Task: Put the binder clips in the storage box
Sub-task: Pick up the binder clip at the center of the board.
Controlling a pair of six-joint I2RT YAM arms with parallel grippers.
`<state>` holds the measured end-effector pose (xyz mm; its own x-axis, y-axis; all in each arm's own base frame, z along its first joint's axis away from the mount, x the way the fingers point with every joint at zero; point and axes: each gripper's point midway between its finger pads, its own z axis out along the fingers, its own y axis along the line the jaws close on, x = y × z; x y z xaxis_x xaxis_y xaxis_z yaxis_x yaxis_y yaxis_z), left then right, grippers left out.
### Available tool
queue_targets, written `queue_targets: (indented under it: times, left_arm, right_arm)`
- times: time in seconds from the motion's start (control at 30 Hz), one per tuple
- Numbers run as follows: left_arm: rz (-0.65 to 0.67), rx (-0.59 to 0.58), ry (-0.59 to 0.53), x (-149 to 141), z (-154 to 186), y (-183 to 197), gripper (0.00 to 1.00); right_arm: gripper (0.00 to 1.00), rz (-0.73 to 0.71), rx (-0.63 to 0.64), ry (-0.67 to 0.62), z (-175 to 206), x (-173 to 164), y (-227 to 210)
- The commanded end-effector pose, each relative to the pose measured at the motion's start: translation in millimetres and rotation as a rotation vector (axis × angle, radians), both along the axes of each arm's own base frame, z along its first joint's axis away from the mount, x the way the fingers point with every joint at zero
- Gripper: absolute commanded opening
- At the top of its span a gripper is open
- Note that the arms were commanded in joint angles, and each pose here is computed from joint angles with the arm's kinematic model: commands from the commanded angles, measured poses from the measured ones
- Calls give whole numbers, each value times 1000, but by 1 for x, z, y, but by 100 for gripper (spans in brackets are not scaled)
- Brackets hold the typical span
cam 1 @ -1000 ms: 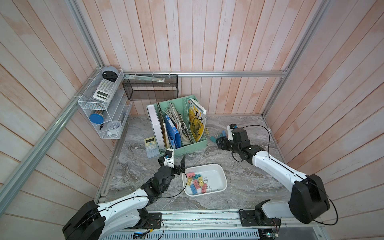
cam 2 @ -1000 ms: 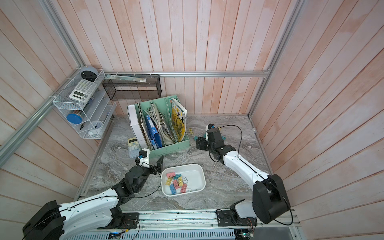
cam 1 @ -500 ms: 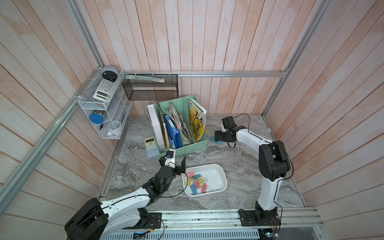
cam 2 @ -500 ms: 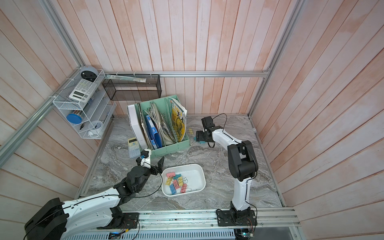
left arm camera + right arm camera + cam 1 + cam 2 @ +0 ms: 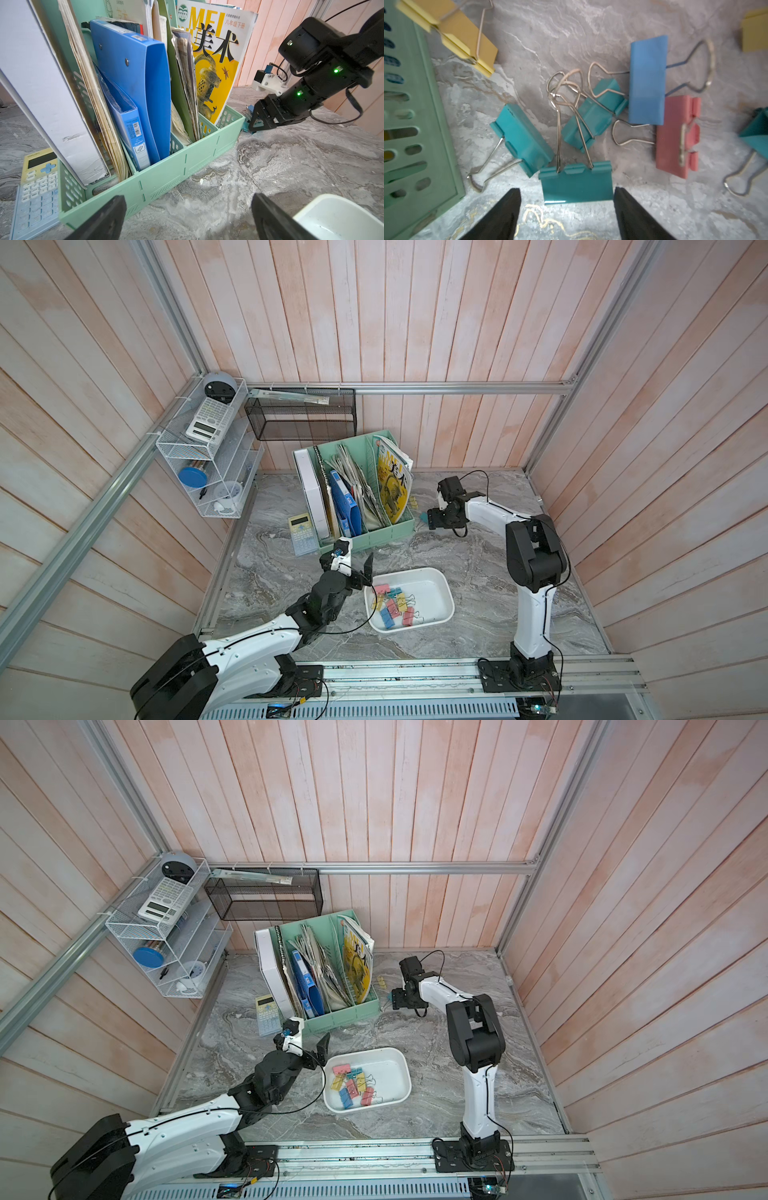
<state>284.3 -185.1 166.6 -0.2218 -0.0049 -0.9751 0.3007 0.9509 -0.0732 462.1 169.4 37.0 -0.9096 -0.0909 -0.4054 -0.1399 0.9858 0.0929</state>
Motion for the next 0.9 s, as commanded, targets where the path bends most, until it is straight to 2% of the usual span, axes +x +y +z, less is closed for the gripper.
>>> queue_targets:
  times: [0.0, 0.27, 0.5, 0.7, 0.87]
  left_arm:
    - [-10, -12, -16, 2, 10, -5, 100]
    - [-10, -13, -17, 3, 11, -5, 100]
    - [-11, -10, -17, 2, 11, -5, 100]
    - [-6, -12, -22, 0, 13, -2, 100]
    - [-8, -11, -18, 0, 14, -3, 100]
  right_arm:
    - [67, 5, -18, 28, -6, 0, -3]
    - [45, -24, -48, -4, 4, -5, -13]
    - [44, -65, 28, -91, 43, -23, -17]
    - [44, -115, 204, -194, 89, -73, -17]
    - [42, -97, 298, -292, 125, -138, -5]
